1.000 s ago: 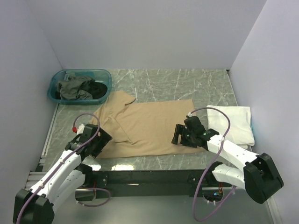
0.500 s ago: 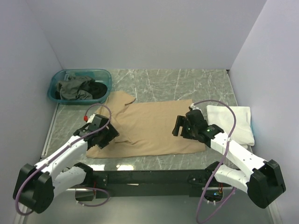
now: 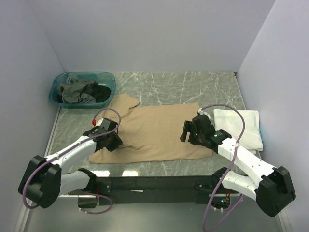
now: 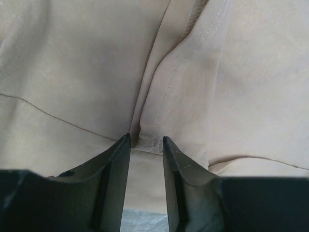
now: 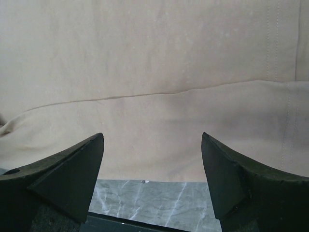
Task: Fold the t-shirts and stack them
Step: Fold the tshirt
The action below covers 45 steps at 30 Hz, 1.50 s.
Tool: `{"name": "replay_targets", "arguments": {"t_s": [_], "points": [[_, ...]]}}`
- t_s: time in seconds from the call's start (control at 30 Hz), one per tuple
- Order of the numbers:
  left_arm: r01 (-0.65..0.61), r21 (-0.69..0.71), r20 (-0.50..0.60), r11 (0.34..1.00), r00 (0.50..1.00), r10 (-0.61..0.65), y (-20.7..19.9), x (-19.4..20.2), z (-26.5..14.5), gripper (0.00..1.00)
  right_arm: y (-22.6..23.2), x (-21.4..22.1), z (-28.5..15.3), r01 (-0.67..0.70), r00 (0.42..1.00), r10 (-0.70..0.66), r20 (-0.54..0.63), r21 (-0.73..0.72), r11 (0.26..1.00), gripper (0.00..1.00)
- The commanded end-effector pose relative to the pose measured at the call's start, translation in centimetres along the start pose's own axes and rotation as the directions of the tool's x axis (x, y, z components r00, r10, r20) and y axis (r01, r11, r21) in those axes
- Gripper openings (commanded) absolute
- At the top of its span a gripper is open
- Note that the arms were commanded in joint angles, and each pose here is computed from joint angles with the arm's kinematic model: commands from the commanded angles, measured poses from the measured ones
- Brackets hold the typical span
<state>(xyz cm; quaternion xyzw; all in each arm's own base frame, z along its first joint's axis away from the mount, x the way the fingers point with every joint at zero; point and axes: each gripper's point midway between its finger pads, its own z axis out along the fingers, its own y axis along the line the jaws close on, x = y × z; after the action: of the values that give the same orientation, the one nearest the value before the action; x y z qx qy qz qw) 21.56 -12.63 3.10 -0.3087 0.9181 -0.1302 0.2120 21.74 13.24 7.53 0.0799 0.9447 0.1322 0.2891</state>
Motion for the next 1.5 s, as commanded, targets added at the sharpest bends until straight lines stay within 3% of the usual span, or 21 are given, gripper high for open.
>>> {"name": "replay_targets", "arguments": {"t_s": [0.0, 0.27, 0.8, 1.47], "points": [[-0.017, 0.018, 0.037, 1.000, 0.999, 0.016, -0.9, -0.9, 0.0, 0.38, -0.6, -0.4, -0.3, -0.015, 0.999, 0.014, 0.035, 0.021, 1.000, 0.88], [-0.053, 0.008, 0.030, 0.999, 0.998, 0.053, -1.3, -1.0, 0.7, 0.01, -1.4, -0.6, -0.5, -0.022, 0.998, 0.020, 0.055, 0.050, 0.998, 0.88], [-0.156, 0.108, 0.104, 0.982, 0.984, 0.145, -5.7, -3.3, -1.4, 0.01, -1.8, -1.1, -1.1, -0.028, 0.996, 0.024, 0.083, 0.048, 0.998, 0.88], [-0.417, 0.119, 0.108, 0.901, 0.908, 0.406, -13.2, -3.6, 1.8, 0.01, -2.9, -1.4, -1.0, -0.033, 0.995, 0.026, 0.098, 0.071, 0.997, 0.88]]}}
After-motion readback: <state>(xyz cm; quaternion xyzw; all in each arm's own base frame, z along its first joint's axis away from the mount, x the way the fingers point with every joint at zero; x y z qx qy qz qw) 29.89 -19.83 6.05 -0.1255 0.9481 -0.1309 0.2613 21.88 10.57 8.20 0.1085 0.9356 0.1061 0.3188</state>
